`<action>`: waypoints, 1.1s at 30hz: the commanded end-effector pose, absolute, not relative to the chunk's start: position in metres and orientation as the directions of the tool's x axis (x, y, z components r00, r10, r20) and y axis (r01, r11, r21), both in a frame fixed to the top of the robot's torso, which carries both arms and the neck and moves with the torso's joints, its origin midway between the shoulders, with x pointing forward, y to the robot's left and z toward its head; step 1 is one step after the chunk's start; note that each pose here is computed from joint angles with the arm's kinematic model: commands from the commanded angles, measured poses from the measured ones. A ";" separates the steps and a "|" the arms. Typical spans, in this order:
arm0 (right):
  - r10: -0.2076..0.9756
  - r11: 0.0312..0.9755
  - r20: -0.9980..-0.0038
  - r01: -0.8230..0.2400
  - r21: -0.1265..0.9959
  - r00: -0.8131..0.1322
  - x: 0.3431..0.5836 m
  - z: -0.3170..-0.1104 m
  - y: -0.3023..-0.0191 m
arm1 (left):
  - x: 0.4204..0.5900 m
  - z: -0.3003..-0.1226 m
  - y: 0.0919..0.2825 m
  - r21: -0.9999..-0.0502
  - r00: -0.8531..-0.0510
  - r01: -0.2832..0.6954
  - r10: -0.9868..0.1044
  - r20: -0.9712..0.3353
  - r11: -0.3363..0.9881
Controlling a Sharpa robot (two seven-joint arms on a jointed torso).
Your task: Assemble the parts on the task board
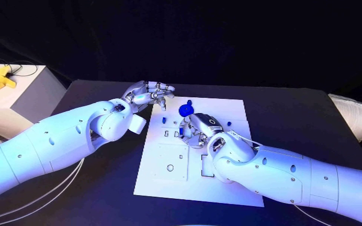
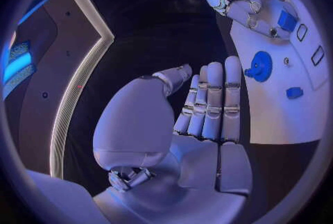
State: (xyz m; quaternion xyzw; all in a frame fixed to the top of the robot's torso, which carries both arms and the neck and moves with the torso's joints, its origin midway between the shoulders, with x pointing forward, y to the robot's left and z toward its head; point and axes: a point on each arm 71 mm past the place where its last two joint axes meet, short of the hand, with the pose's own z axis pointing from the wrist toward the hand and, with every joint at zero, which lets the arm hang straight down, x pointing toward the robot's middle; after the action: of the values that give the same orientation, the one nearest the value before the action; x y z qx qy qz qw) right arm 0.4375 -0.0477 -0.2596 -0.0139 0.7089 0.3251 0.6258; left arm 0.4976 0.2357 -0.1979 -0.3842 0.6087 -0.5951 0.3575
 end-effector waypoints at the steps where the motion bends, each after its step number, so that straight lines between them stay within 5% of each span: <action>1: 0.382 0.783 -0.900 -0.444 0.437 -0.211 0.436 -0.259 -0.047 | 0.497 -0.198 0.233 -0.999 -0.470 -0.040 -0.883 0.024 -0.006; 33: 0.435 0.731 -0.883 -0.504 0.460 -0.175 0.429 -0.250 -0.050 | 0.495 -0.206 0.232 -0.998 -0.487 -0.047 -0.873 -0.017 0.046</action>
State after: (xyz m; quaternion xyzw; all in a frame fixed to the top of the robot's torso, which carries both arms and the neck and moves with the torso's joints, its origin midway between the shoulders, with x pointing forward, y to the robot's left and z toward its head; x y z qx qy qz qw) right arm 0.4318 -0.0517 -0.2539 -0.0154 0.6899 0.3484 0.6344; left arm 0.4962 0.2347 -0.2051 -0.3792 0.6195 -0.5887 0.3549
